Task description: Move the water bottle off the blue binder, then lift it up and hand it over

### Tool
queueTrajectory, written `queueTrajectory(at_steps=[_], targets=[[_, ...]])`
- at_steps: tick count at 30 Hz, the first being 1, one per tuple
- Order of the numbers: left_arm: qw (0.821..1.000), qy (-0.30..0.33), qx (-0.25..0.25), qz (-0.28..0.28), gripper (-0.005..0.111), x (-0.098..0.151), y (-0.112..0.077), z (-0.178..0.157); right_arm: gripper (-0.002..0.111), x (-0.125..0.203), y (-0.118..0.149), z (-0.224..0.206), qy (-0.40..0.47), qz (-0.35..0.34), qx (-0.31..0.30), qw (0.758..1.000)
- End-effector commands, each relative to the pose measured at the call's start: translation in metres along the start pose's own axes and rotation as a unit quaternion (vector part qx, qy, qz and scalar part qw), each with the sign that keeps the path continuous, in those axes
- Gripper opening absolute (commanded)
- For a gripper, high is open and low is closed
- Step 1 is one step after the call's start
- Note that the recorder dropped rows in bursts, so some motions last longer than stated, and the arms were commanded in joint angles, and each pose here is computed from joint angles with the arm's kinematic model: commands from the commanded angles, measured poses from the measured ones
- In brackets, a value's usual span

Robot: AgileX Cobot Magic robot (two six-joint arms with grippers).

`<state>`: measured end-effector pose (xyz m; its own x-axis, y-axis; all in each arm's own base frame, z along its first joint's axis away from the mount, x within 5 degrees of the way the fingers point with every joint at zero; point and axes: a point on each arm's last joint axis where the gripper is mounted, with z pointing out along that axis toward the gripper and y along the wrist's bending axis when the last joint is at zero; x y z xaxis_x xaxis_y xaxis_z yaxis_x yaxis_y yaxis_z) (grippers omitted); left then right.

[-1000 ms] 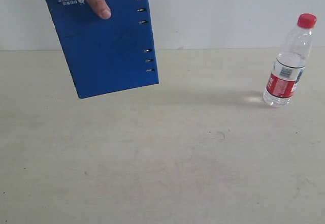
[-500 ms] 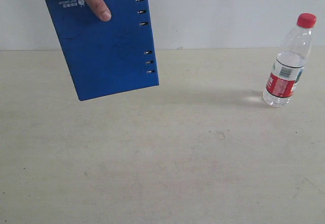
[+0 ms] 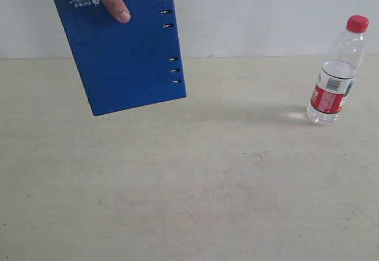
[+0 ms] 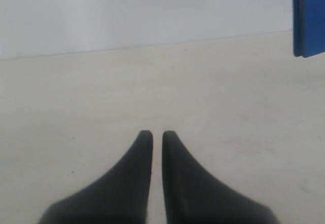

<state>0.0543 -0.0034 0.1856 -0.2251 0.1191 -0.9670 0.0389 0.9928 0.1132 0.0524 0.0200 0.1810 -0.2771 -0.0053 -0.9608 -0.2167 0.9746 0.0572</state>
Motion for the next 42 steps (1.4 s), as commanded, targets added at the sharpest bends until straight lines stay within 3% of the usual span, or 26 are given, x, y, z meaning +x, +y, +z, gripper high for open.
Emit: queueTrajectory(at_steps=[1,7,20,23,29,42], targets=[[1.0,0.011,-0.013,-0.024,0.007,0.0023,0.0006,0.0012,0.0,-0.0007,-0.0004,0.0001,-0.002,0.002,0.003,1.0],[0.997,-0.002,-0.001,-0.074,0.007,-0.0002,-0.0015,0.0013,0.0,-0.0007,-0.0004,0.0001,-0.002,0.002,0.003,1.0],[0.997,-0.018,-0.005,-0.073,0.007,-0.0024,-0.0008,0.0002,0.0,-0.0007,-0.0004,0.0001,-0.002,0.002,0.003,1.0],[0.997,-0.03,0.006,-0.07,0.007,-0.0045,-0.0015,0.0,0.0,-0.0003,0.0,-0.0003,-0.001,0.002,0.001,1.0],[0.999,-0.007,0.036,-0.002,0.007,0.0001,-0.0045,-0.0002,0.0,-0.0002,-0.0001,0.0,0.001,0.002,0.001,1.0],[0.999,-0.008,0.043,0.003,0.007,-0.0001,-0.0052,-0.0003,0.0,-0.0002,-0.0001,0.0,0.001,0.002,0.001,1.0]])
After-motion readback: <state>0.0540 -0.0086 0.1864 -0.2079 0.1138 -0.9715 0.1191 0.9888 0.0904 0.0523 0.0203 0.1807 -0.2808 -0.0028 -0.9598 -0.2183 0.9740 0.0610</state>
